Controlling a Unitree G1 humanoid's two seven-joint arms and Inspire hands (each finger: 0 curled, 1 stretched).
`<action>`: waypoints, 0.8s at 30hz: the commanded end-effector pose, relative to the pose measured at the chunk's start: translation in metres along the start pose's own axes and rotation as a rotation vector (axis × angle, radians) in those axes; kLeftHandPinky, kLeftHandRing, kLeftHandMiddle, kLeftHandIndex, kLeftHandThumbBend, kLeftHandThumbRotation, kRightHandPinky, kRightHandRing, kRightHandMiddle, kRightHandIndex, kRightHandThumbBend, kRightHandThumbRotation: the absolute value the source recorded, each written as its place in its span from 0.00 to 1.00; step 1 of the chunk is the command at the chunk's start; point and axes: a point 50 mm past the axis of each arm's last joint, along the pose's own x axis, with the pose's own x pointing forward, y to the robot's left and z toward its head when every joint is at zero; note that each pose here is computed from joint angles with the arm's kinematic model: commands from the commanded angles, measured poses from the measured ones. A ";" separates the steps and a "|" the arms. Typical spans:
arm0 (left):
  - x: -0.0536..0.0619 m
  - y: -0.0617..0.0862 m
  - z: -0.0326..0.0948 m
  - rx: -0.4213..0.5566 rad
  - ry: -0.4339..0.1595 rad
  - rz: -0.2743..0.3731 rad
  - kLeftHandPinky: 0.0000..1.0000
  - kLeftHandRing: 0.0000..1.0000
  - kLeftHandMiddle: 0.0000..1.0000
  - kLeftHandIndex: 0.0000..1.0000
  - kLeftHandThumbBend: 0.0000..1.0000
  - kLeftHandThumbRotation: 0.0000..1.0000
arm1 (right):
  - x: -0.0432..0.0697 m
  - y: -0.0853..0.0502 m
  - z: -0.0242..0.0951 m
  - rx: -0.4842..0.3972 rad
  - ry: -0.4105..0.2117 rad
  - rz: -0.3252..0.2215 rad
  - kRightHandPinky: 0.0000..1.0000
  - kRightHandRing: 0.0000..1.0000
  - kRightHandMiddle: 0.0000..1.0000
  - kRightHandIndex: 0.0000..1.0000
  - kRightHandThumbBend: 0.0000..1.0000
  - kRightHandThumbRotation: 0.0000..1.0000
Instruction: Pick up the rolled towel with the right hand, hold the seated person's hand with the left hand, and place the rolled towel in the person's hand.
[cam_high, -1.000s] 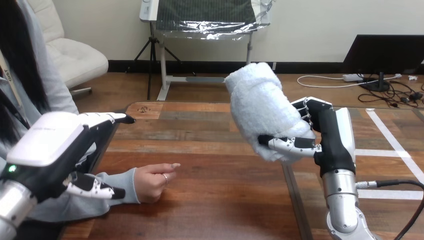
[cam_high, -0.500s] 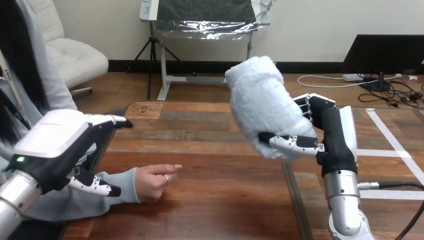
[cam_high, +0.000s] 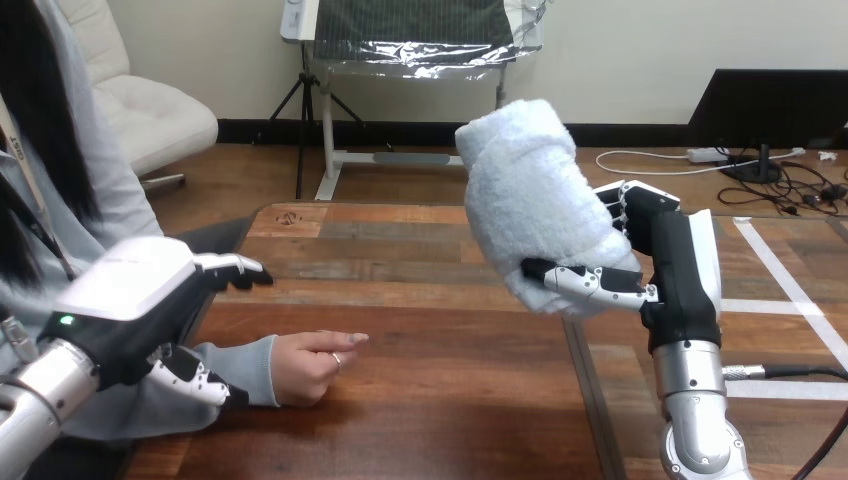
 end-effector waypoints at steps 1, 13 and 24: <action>0.013 0.020 -0.006 0.023 -0.011 0.026 0.66 0.73 0.76 0.78 1.00 0.24 | 0.019 -0.002 0.024 0.076 -0.151 -0.057 0.25 0.30 0.39 0.43 0.79 0.00; 0.021 0.009 -0.011 -0.008 0.023 -0.069 0.67 0.72 0.76 0.79 1.00 0.22 | 0.017 -0.006 0.028 0.139 -0.188 -0.057 0.25 0.30 0.39 0.44 0.77 0.00; 0.026 -0.001 -0.014 -0.025 0.052 -0.108 0.66 0.71 0.75 0.77 1.00 0.20 | 0.014 -0.008 0.033 0.194 -0.240 -0.045 0.25 0.30 0.40 0.44 0.76 0.00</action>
